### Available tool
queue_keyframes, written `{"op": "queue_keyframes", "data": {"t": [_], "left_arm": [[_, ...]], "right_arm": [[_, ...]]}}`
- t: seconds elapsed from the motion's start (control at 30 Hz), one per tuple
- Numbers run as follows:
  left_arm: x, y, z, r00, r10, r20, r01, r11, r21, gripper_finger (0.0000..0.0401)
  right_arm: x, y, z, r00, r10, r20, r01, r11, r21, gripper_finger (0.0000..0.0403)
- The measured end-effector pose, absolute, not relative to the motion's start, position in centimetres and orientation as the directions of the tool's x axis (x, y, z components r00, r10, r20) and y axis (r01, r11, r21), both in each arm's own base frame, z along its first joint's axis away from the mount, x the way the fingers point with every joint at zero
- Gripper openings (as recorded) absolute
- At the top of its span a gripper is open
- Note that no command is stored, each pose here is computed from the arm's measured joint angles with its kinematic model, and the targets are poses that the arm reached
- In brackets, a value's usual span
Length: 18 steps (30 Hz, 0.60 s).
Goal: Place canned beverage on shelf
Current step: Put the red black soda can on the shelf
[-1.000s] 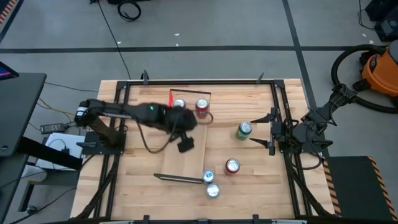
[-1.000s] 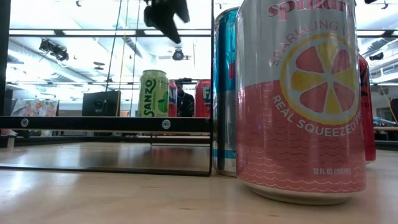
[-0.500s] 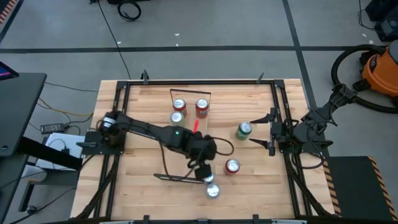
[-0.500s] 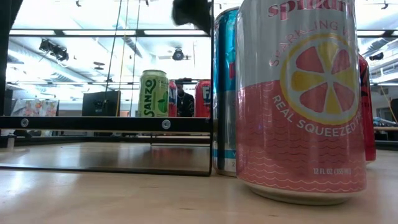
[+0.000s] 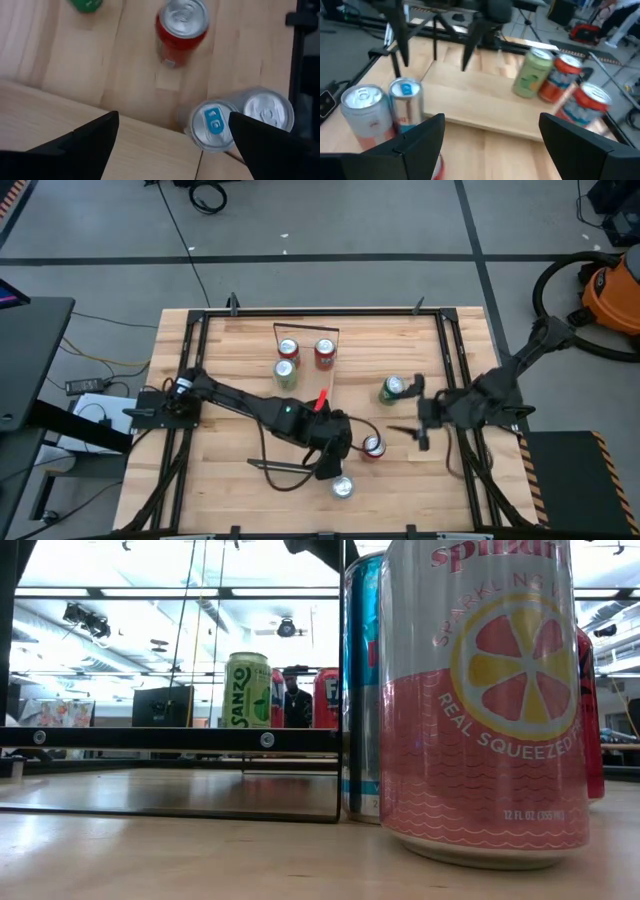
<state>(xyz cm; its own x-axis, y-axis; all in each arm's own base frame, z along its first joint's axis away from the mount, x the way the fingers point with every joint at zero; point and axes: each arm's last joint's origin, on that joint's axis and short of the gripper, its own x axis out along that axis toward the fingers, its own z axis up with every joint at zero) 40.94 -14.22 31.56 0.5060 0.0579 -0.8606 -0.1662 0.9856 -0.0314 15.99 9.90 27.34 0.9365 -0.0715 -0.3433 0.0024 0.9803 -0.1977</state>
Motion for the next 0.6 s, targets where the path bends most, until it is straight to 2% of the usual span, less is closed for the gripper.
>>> {"op": "queue_keyframes", "data": {"t": [0.1, 0.27, 0.4, 0.6], "left_arm": [[40.8, -14.5, 31.4, 0.503, 0.065, -0.862, -0.137, 0.991, -0.005, 0.0389], [40.7, -14.1, 31.3, 0.481, 0.085, -0.873, -0.125, 0.992, 0.027, 0.0389], [40.5, -14.2, 31.2, 0.468, 0.099, -0.878, -0.099, 0.993, 0.060, 0.0389], [40.5, -13.9, 31.2, 0.464, 0.113, -0.879, -0.092, 0.993, 0.079, 0.0389]], "right_arm": [[17.5, 11.5, 26.5, 0.923, -0.056, -0.380, -0.037, 0.972, -0.233, 0.0334], [19.0, 13.6, 24.6, 0.888, -0.044, -0.458, -0.041, 0.984, -0.175, 0.0334], [19.6, 14.7, 23.3, 0.883, -0.071, -0.465, -0.008, 0.986, -0.165, 0.0336], [20.4, 15.5, 21.6, 0.862, -0.088, -0.499, 0.022, 0.990, -0.136, 0.0358]]}}
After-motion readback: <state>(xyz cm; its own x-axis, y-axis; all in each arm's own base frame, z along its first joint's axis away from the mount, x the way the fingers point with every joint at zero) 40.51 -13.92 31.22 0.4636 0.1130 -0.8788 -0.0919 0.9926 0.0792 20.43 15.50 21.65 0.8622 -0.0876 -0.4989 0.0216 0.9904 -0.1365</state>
